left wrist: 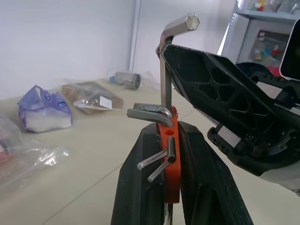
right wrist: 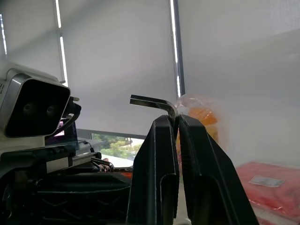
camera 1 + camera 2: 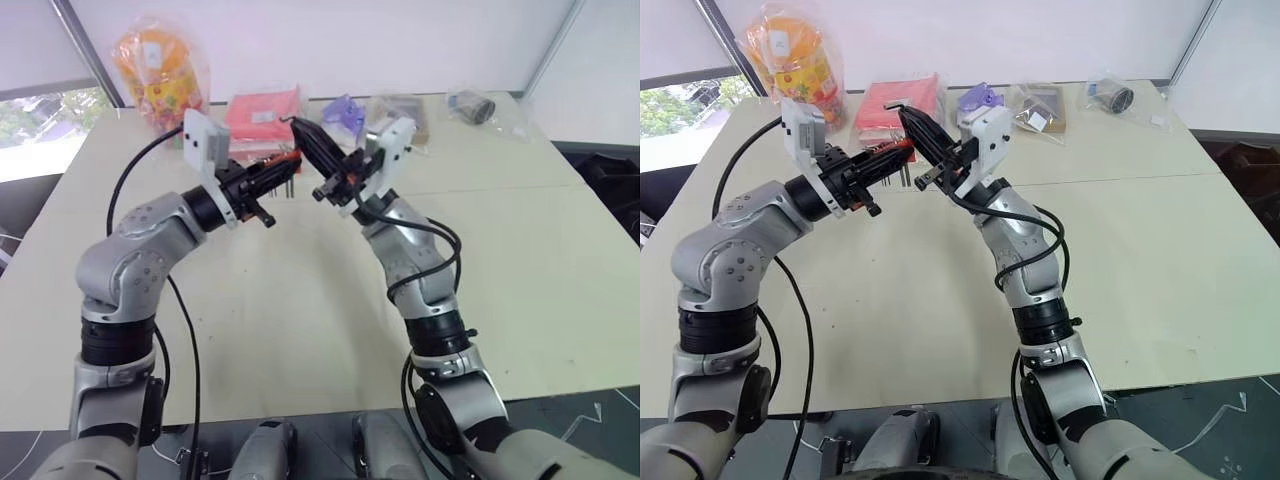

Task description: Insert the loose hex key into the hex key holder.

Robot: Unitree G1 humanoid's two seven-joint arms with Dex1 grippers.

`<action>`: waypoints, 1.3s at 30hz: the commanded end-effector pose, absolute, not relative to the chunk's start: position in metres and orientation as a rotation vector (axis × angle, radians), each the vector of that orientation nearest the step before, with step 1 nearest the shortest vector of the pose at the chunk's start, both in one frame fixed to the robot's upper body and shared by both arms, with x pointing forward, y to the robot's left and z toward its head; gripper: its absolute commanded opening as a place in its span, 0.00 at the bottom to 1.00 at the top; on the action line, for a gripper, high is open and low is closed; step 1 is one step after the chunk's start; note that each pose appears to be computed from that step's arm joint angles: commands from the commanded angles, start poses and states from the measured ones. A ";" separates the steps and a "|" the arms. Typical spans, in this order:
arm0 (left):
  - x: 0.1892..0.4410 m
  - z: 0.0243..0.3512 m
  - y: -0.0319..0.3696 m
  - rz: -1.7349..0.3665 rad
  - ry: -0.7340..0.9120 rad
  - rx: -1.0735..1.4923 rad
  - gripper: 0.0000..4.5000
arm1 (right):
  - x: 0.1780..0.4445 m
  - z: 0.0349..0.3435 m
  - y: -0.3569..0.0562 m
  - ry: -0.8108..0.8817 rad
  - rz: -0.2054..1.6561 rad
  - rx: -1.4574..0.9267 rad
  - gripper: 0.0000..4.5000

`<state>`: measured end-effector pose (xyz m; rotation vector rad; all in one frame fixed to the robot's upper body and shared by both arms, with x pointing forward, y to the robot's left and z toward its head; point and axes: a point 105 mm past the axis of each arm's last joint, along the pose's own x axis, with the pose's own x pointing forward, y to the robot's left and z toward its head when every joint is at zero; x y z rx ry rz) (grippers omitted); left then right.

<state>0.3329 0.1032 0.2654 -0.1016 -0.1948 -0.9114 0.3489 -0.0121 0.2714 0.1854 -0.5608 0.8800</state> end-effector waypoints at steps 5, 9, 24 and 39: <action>0.325 0.291 0.105 -0.920 -0.309 -0.088 0.00 | 0.352 0.265 -0.044 -0.539 0.814 0.161 0.71; 0.326 0.288 0.105 -0.922 -0.300 -0.105 0.00 | 0.351 0.258 -0.067 -0.515 0.759 0.094 0.99; 0.341 0.204 0.048 -1.067 0.079 -0.414 0.00 | 0.306 0.211 -0.155 -0.237 0.806 -0.517 0.99; 0.363 0.135 -0.004 -0.994 0.497 -0.757 0.00 | 0.281 0.197 -0.161 -0.214 0.727 -0.703 0.99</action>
